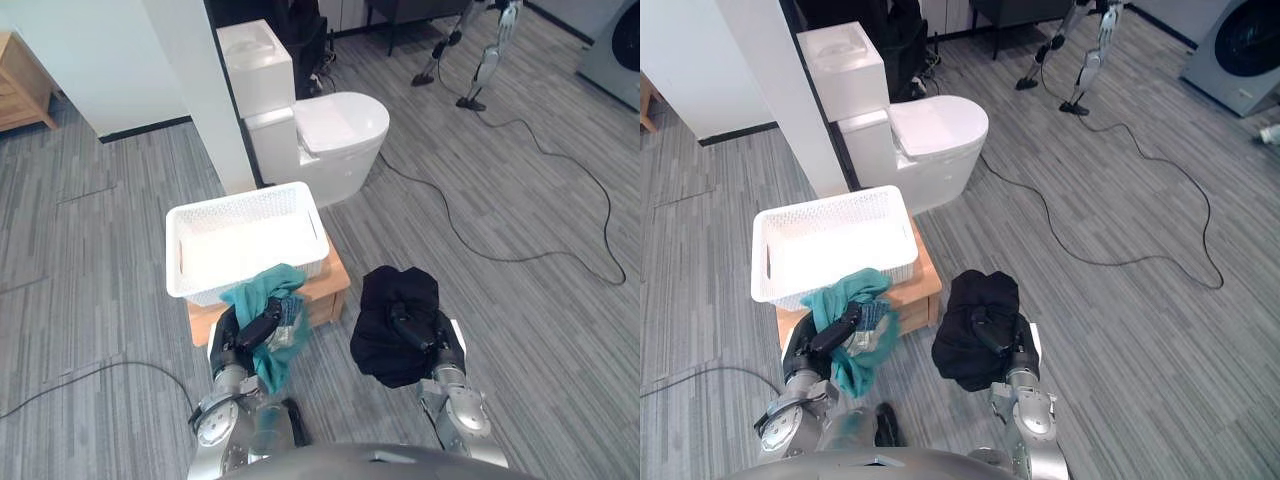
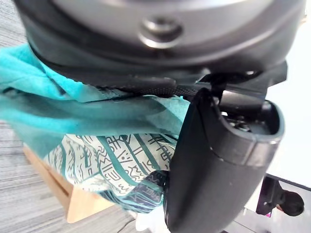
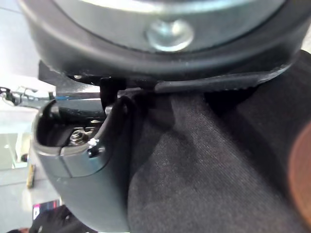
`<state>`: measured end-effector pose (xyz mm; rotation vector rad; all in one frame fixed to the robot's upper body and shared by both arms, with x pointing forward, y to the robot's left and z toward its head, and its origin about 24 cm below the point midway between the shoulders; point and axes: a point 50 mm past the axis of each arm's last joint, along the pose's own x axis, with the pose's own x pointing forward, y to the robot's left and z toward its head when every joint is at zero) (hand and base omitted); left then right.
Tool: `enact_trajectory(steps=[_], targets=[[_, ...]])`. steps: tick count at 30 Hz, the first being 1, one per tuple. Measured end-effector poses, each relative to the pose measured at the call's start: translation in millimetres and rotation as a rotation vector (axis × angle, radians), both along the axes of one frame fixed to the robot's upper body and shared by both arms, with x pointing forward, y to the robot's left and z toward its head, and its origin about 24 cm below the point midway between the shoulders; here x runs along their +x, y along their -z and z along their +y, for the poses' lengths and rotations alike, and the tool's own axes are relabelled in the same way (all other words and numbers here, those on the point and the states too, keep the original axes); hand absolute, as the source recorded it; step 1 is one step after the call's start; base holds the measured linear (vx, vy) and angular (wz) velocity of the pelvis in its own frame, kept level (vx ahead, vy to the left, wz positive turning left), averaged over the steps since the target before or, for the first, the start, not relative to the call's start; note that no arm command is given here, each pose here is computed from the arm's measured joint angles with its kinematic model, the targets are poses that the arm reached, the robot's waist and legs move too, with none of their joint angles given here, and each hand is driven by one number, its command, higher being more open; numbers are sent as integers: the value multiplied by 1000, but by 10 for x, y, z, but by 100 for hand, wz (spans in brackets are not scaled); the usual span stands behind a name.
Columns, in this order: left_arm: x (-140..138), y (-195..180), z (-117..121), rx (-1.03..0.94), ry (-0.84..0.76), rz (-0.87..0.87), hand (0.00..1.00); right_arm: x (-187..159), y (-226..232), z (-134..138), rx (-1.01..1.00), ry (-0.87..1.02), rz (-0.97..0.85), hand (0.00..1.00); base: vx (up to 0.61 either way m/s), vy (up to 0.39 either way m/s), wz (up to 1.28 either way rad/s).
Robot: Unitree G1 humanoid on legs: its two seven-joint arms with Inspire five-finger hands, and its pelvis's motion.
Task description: Tidy up the quilt and then pick up the clothes from the bed and put them into the laundry hamper
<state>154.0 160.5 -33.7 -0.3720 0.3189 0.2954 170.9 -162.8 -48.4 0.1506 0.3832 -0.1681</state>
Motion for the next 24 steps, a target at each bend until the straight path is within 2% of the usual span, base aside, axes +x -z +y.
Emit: enact_trajectory(steps=[6,11,14,18,24], targets=[[28,-98,1,28,81,-51,0,128,-179,39,-36,-35,-86,0,249,-16,52],[101,-126,-24,26,105,-73,0,425,-913,218,-29,-134,-438,0,240,-214,40],[69,-109,-196,-33,135,-69,0,492,-1121,226,-49,-205,-536,0,234,-165,15],[84,-136,-299,-100,166,-100,0,584,-1317,399,-17,-305,-632,0,125,-7,7],[83,-165,-249,-198,167,-133,0,603,-1377,598,-1,-479,-662,0,41,74,17]])
